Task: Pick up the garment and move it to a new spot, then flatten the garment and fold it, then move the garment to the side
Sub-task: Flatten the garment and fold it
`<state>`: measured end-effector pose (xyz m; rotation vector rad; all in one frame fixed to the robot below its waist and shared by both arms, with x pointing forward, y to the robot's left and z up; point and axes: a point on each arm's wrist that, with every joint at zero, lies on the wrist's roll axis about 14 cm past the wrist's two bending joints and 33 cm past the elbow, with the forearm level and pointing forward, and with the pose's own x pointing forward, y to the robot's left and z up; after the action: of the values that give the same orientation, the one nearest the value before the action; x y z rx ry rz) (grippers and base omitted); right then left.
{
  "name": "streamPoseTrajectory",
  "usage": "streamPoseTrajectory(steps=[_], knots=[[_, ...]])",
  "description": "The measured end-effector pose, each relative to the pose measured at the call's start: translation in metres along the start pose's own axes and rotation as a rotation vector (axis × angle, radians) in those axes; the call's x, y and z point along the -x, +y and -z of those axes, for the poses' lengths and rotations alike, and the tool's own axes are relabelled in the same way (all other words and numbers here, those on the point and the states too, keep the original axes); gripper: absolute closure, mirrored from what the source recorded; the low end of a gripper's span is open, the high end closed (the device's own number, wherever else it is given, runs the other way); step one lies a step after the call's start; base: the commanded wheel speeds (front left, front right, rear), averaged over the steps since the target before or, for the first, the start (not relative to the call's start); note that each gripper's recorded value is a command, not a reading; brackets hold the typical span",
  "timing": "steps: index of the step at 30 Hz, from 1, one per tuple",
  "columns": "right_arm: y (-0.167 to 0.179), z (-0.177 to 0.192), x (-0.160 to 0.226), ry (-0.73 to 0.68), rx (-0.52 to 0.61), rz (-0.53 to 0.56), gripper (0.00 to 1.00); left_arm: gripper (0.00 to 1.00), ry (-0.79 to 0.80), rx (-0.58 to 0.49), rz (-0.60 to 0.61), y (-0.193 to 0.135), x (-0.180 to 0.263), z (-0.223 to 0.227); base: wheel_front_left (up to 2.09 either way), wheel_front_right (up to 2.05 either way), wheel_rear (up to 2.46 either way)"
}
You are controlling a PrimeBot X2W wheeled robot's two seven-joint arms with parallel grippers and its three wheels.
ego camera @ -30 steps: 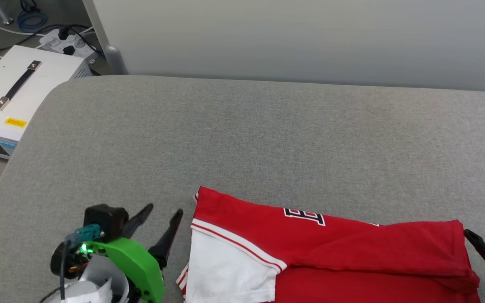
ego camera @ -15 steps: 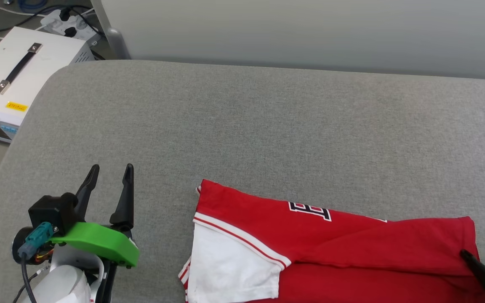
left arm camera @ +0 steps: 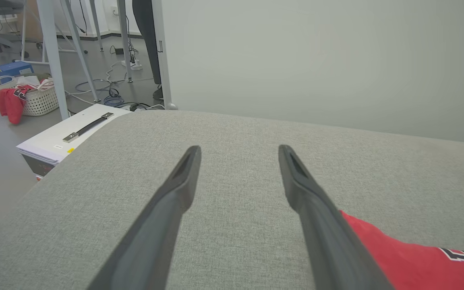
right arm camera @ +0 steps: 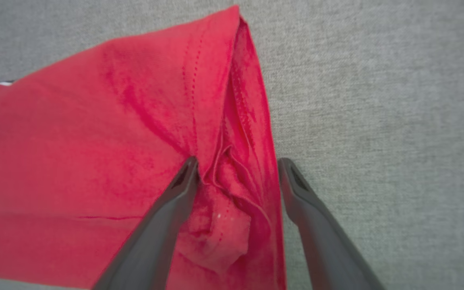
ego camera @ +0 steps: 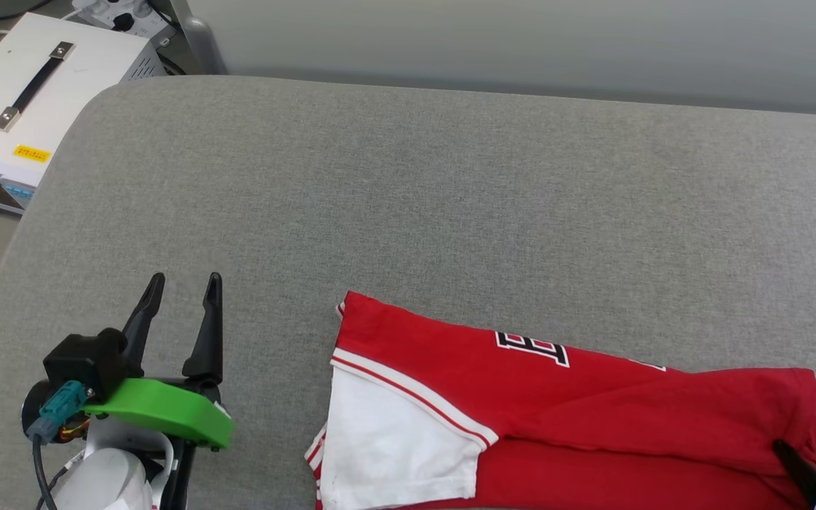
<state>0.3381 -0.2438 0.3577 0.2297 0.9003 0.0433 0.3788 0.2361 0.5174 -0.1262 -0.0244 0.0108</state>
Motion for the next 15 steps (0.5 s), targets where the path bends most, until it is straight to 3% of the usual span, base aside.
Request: streamPoseTrajectory(steps=[12, 13, 14, 15], knots=[[0.022, 0.009, -0.007, 0.029, -0.055, -0.070, 0.00, 0.00, 0.016, 0.004, 0.025, -0.008, 0.001, 0.011, 0.00, 0.00, 0.00], [0.024, 0.010, -0.008, 0.030, -0.055, -0.076, 0.05, 0.00, 0.017, 0.005, 0.027, -0.008, 0.002, 0.011, 0.00, 0.00, 0.00], [0.026, 0.010, -0.008, 0.031, -0.054, -0.080, 0.40, 0.00, 0.016, 0.006, 0.026, -0.008, 0.002, 0.011, 0.00, 0.00, 0.00], [0.027, 0.010, -0.008, 0.030, -0.053, -0.084, 0.64, 0.00, 0.015, 0.008, 0.025, -0.008, 0.002, 0.011, 0.00, 0.00, 0.00]])
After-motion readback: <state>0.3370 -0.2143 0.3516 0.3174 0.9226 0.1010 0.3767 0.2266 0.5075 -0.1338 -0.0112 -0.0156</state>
